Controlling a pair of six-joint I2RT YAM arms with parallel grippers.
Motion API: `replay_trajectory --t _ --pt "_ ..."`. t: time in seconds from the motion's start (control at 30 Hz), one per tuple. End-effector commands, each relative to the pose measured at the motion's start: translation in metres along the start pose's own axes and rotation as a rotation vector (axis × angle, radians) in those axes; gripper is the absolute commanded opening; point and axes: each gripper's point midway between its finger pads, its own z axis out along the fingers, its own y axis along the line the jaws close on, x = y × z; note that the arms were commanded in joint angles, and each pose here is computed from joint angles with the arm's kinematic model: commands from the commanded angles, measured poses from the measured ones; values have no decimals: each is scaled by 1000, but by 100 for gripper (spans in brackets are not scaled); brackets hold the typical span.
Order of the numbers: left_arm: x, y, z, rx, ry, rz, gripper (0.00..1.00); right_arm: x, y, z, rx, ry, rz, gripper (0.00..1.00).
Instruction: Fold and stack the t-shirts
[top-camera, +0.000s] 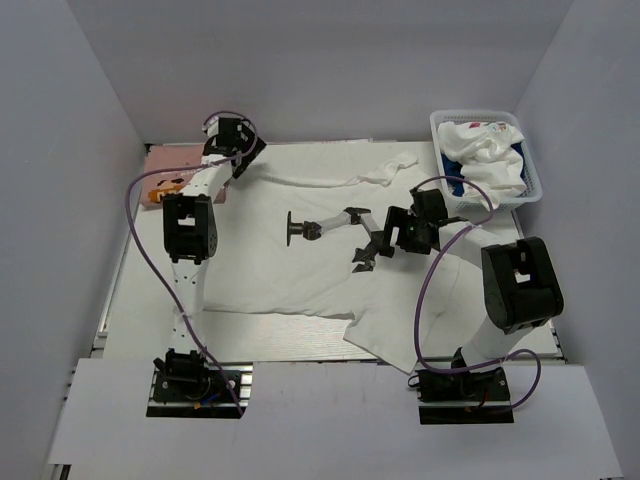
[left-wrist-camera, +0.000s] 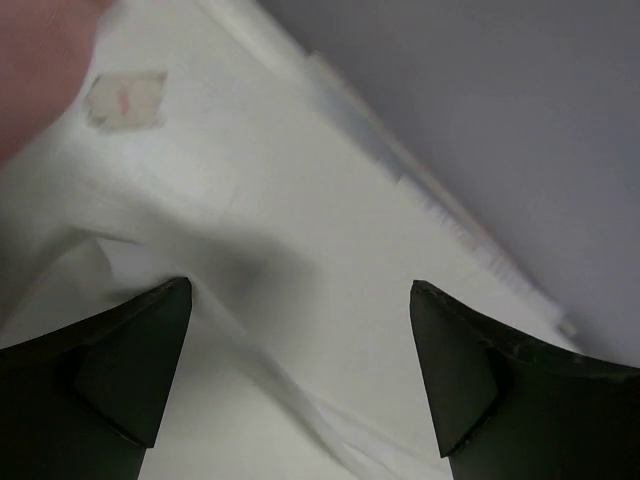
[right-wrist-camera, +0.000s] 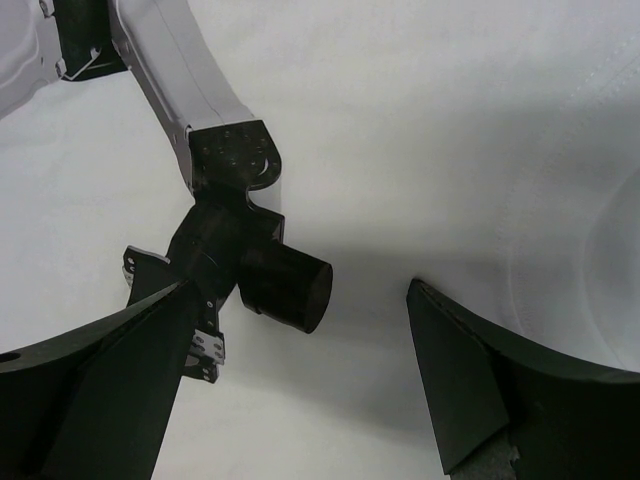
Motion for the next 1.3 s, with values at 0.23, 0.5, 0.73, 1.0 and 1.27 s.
replay_trajectory --t 0.23,0.5,0.73,1.0,1.27 --pt "-73 -89 -15 383 -165 -117 100 37 -20 -4 71 126 -11 90" --pt "-19 -107 -122 411 12 324 100 -5 -12 -14 100 45 18 90" --pt "43 -12 -161 156 106 381 100 -73 0 -21 162 -65 31 90" --pt "98 64 -176 3 212 413 100 -132 8 10 188 -123 -25 90" --pt "147 101 -175 -6 332 348 100 -168 44 60 21 -110 -5 90"
